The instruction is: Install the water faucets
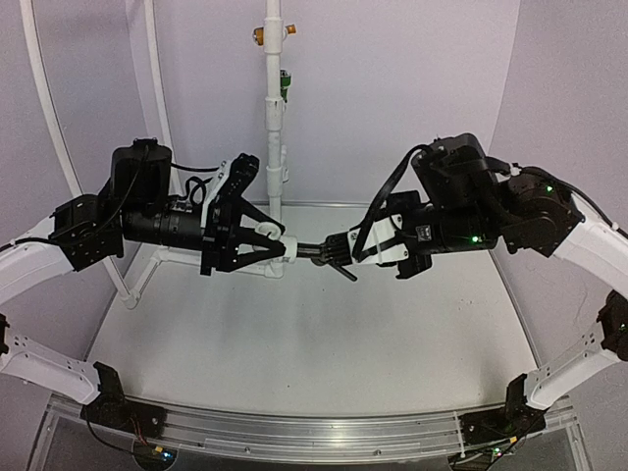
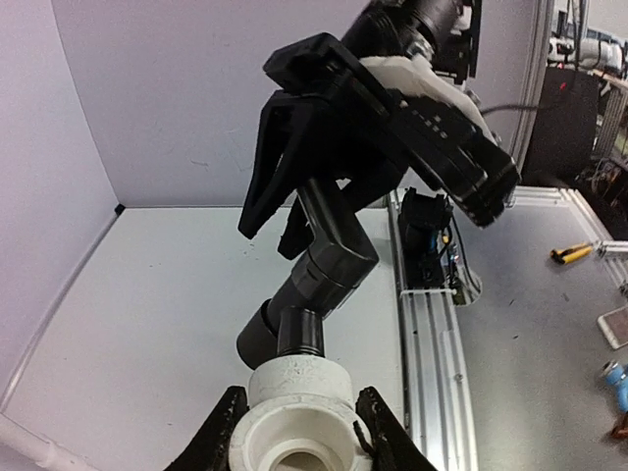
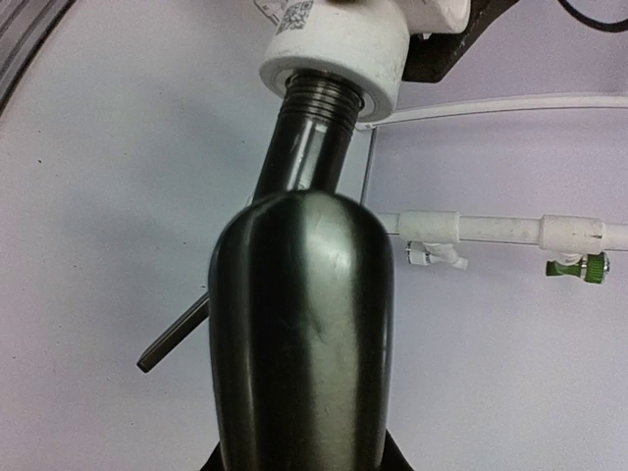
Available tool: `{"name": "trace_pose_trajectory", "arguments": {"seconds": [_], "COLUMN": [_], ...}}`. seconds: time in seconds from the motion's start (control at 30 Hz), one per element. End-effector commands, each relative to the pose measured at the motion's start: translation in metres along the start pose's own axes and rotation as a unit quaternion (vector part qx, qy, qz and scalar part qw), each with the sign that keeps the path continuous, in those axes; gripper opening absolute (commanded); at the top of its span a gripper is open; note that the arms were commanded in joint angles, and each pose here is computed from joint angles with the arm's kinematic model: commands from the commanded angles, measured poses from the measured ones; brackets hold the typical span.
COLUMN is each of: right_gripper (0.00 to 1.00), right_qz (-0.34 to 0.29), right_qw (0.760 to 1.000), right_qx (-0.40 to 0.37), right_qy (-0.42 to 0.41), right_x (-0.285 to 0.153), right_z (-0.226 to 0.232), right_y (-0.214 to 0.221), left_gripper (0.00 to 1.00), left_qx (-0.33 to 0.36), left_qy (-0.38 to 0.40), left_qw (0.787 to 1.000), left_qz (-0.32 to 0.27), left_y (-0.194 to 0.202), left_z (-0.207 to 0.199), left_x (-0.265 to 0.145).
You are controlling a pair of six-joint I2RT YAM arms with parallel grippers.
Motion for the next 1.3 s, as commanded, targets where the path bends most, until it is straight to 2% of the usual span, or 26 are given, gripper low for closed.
{"name": "trace_pose_trajectory", "arguments": {"seconds": [0.0,0.17,0.33,0.53,0.6,0.63,0.73,0.83,1.0,1.1,1.2,1.27], "right_gripper": [0.0,0.0,0.0,0.0,0.0,0.0,0.0,0.0,0.0,0.0,0.0,0.0], "right_qz": [-0.072,-0.084,-0.064,-0.014,0.001,0.01,0.027,0.045,0.068,0.074,0.07,0.063], "right_qw": [0.991,0.986,0.985,0.988,0.99,0.99,0.991,0.989,0.98,0.973,0.965,0.96], "right_qx": [0.107,0.142,0.158,0.153,0.14,0.136,0.105,0.067,0.023,0.004,-0.002,-0.003], "right_qy": [0.035,0.003,-0.009,0.006,0.022,0.032,0.085,0.125,0.184,0.22,0.253,0.273], "right_x": [-0.011,-0.008,0.004,0.015,0.015,0.015,0.007,0.0,-0.009,-0.013,-0.02,-0.025], "right_z": [-0.035,-0.039,-0.042,-0.044,-0.046,-0.046,-0.051,-0.05,-0.051,-0.053,-0.057,-0.061], "right_y": [-0.01,-0.003,0.006,0.018,0.022,0.024,0.03,0.036,0.042,0.044,0.044,0.043], "left_gripper": [0.33,0.33,0.33,0.34,0.38,0.43,0.58,0.67,0.81,0.85,0.89,0.9], "left_qx": [0.159,0.29,0.38,0.485,0.504,0.504,0.463,0.38,0.239,0.154,0.038,-0.046], "left_qy": [-0.024,-0.06,-0.081,-0.133,-0.152,-0.164,-0.192,-0.207,-0.23,-0.226,-0.218,-0.179], "left_qw": [0.987,0.953,0.917,0.855,0.839,0.837,0.858,0.899,0.943,0.96,0.97,0.976], "left_qz": [0.027,0.059,0.091,0.125,0.135,0.137,0.114,0.068,-0.025,-0.069,-0.104,-0.118], "left_y": [0.021,0.039,0.055,0.072,0.077,0.077,0.066,0.046,0.02,0.012,0.009,0.006], "left_z": [-0.004,-0.011,-0.017,-0.016,-0.013,-0.011,-0.01,-0.016,-0.023,-0.026,-0.019,-0.013], "left_x": [-0.003,0.0,0.013,0.019,0.02,0.02,0.016,0.005,-0.019,-0.032,-0.04,-0.042]}}
Point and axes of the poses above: each gripper's point midway between its finger pads, its own x axis out along the fingers, its own z axis along the line the jaws close on, y = z × x, the point moved 8 cm from there along -x, back along the fingers, and after that the axes turned 12 degrees about -x, right-handed, at the moved point
